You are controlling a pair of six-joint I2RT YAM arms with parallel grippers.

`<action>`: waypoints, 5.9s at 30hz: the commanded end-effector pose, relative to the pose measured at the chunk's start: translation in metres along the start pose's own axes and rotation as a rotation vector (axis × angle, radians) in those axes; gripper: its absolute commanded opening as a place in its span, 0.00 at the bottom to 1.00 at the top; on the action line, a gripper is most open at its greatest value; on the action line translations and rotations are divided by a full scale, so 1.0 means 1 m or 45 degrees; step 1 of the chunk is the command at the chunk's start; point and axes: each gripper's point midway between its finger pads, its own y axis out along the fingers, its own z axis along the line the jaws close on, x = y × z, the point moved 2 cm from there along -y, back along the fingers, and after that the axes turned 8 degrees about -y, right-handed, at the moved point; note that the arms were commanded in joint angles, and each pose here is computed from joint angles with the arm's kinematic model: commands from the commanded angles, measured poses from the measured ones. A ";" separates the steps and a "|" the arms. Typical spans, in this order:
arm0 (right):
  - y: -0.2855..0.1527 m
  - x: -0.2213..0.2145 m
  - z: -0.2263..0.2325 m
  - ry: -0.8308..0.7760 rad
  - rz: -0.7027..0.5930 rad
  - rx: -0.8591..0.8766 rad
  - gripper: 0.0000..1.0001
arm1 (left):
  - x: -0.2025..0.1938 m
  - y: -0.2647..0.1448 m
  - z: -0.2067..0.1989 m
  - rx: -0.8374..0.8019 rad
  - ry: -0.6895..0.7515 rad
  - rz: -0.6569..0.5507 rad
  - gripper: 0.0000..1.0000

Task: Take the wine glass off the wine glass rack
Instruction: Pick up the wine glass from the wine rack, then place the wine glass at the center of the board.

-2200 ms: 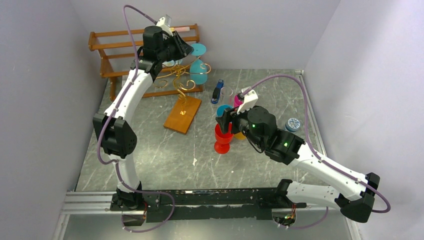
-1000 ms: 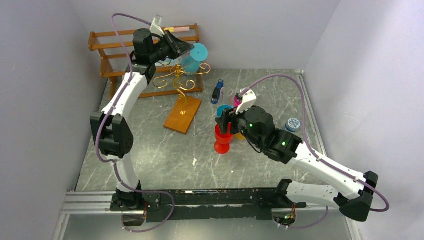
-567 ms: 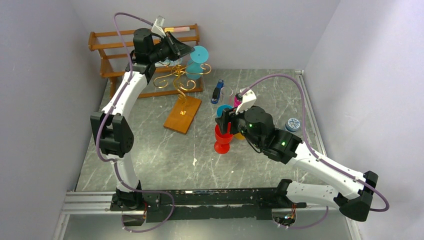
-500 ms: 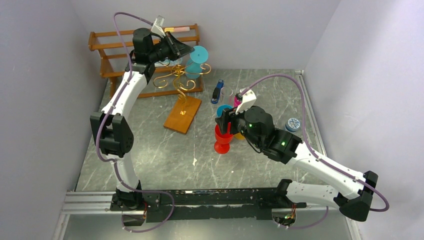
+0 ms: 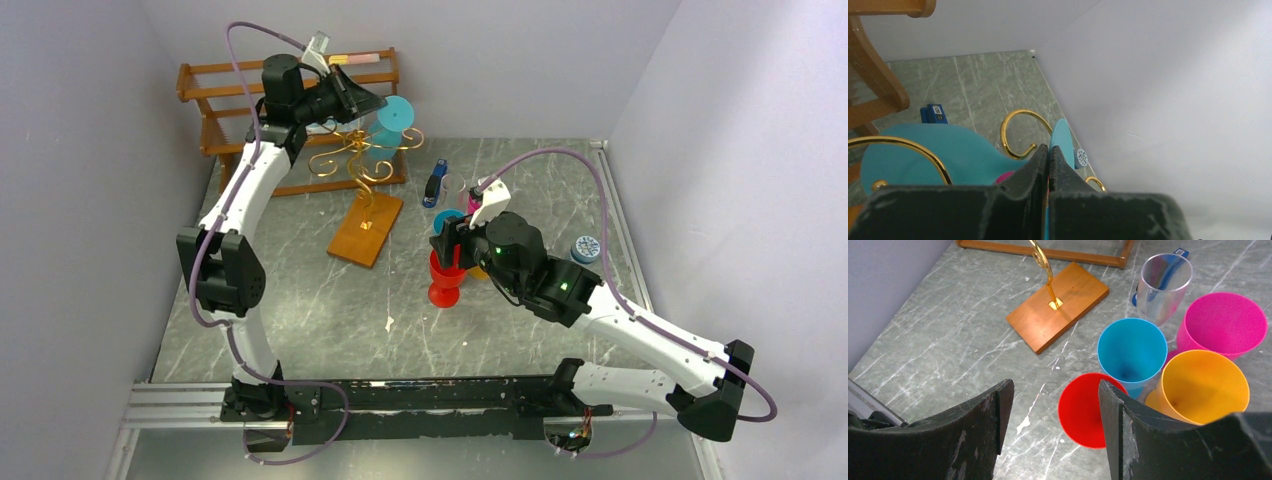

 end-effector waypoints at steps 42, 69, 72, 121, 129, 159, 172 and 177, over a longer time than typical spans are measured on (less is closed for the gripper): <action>0.000 0.013 -0.010 -0.002 -0.052 -0.080 0.67 | 0.065 0.012 -0.035 -0.274 -0.022 -0.188 0.05; -0.022 0.121 -0.089 0.490 -0.478 0.026 0.73 | -0.061 0.019 -0.152 -0.531 0.170 0.173 0.05; -0.032 0.135 -0.081 0.477 -0.535 0.103 0.73 | -0.072 0.003 -0.163 -0.559 0.171 0.161 0.05; -0.034 0.089 0.026 0.466 -0.145 1.143 0.17 | -0.178 -0.130 -0.158 -0.528 0.052 0.172 0.05; -0.033 0.084 0.028 0.527 -0.136 1.144 0.06 | -0.179 -0.132 -0.158 -0.537 0.060 0.157 0.05; -0.022 0.083 0.039 0.536 -0.153 1.138 0.00 | -0.223 -0.151 -0.129 -0.400 0.107 0.307 0.53; -0.012 0.079 0.036 0.562 -0.168 1.041 0.00 | -0.233 -0.152 -0.130 -0.422 0.116 0.342 0.29; -0.009 0.080 0.033 0.581 -0.200 1.011 0.00 | -0.235 -0.153 -0.127 -0.403 0.135 0.363 0.27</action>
